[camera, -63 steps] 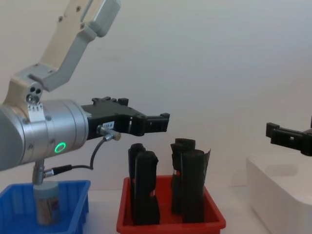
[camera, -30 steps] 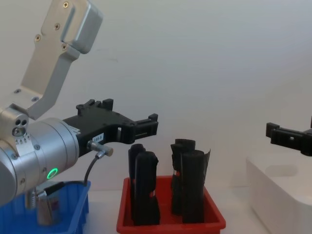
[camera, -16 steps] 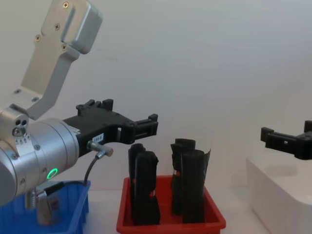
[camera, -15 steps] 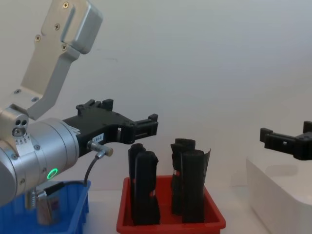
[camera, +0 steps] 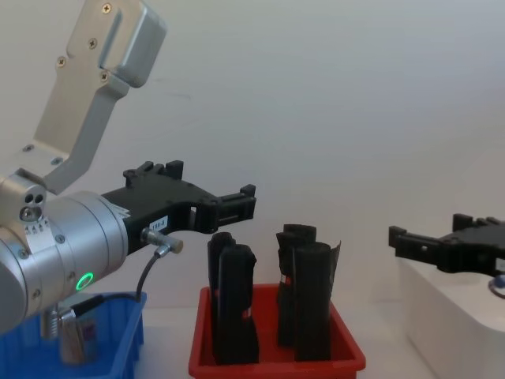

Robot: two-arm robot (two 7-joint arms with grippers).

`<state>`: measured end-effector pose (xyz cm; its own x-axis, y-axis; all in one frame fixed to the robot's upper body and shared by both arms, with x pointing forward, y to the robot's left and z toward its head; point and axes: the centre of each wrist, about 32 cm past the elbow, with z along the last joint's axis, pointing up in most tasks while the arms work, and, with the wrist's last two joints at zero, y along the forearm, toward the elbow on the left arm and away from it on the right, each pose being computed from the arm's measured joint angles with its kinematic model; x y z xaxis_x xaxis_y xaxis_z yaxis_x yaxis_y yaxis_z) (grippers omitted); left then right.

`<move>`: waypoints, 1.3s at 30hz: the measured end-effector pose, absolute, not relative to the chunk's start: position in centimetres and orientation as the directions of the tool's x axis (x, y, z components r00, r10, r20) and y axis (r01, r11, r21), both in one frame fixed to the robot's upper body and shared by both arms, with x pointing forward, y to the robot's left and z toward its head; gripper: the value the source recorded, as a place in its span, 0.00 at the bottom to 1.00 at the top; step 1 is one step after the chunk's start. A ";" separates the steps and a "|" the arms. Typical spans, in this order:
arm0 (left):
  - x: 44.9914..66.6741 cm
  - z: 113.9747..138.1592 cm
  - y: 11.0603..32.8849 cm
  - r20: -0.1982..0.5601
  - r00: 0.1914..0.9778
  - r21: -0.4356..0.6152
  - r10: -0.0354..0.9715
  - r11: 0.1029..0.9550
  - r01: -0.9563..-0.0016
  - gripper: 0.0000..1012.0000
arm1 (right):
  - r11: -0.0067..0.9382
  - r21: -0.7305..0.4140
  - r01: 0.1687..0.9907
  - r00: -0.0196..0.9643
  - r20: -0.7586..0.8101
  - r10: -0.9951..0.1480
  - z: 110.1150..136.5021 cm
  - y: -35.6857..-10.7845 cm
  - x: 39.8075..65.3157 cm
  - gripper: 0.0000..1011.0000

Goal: Pick the cotton swabs from the blue box and place them into the white box.

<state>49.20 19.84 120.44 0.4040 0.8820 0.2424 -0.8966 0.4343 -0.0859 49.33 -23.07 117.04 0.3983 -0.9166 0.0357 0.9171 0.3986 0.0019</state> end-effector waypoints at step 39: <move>49.2 120.4 19.8 0.243 0.404 -0.086 0.882 0.434 -0.897 0.99 | 0.572 -0.086 0.815 0.575 0.008 -0.818 113.9 -19.3 58.7 0.99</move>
<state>49.20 19.84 120.44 0.4041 0.8820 0.2426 -0.8966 0.4344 -0.0858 58.67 -19.35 113.86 0.5751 -0.8180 0.0077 0.8154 0.5725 -0.0862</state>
